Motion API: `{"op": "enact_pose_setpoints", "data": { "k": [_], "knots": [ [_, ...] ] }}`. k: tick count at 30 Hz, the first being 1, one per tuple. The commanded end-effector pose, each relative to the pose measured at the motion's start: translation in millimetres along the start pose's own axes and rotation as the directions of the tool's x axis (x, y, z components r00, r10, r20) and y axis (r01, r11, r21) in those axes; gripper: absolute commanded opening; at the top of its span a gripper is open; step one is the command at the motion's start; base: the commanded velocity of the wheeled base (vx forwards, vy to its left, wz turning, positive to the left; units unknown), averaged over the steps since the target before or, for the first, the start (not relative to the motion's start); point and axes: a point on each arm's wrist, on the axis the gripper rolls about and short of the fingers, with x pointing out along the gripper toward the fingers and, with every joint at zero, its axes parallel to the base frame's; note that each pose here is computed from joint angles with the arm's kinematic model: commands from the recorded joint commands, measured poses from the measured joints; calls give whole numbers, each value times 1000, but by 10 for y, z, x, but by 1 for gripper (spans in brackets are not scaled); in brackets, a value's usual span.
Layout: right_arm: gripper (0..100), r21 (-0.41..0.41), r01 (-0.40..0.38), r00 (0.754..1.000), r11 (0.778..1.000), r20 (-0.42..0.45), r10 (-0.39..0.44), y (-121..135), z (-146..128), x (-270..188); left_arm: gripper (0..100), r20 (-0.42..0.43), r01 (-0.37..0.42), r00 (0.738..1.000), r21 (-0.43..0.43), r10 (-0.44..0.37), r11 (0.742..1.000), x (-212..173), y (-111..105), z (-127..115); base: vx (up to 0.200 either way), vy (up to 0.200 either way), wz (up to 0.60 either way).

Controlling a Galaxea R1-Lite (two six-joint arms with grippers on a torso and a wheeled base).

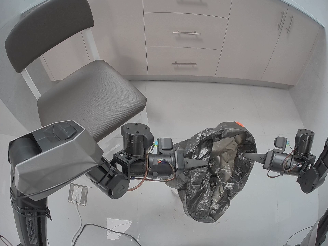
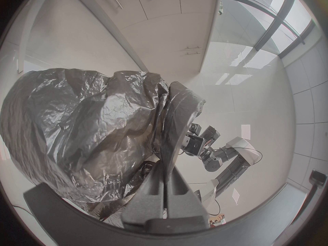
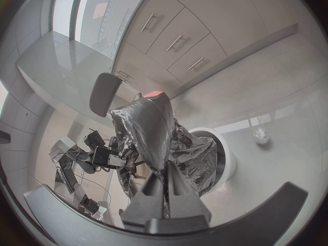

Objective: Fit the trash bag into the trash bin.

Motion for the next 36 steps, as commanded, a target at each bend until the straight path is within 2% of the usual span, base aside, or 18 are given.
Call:
{"op": "enact_pose_setpoints", "data": {
  "k": [1, 7, 14, 15, 21, 25, 31, 36],
  "knots": [
    [0, 14, 10, 1000, 1000, -27, -9, -41, -67, 280, 0, 46, -36, 998, -20, 36, 999, -209, 88, 87, 0, 0, 0],
    [0, 26, 9, 1000, 1000, -3, -9, -21, 0, 414, 0, 70, -54, 996, -33, 57, 998, -303, 176, 141, 0, 0, 0],
    [0, 25, 38, 999, 999, 35, -39, -15, 61, 416, 0, 86, -36, 996, -4, 36, 999, -257, 99, 226, 0, 0, 0],
    [0, 25, 63, 997, 998, 54, -64, -23, 79, 390, 0, 87, -28, 996, 2, 27, 1000, -238, 64, 247, 0, 0, 0],
    [0, 34, 69, 993, 997, 92, -72, 29, 139, 260, 0, 67, 16, 998, -6, -16, 1000, -109, -111, 234, 0, 0, 0],
    [0, 21, 52, 989, 998, 139, -55, 186, 186, 78, 0, 35, 69, 997, -19, -69, 997, 54, -335, 178, 0, 0, 0],
    [0, 13, 38, 984, 999, 175, -40, 342, 175, -124, 0, -13, 122, 992, -13, -122, 992, 298, -512, 90, 0, 0, 0],
    [0, 23, 45, 982, 999, 183, -48, 342, 172, -209, 0, -30, 145, 989, -31, -146, 989, 475, -494, 85, 0, 0, 0]
  ]
}}
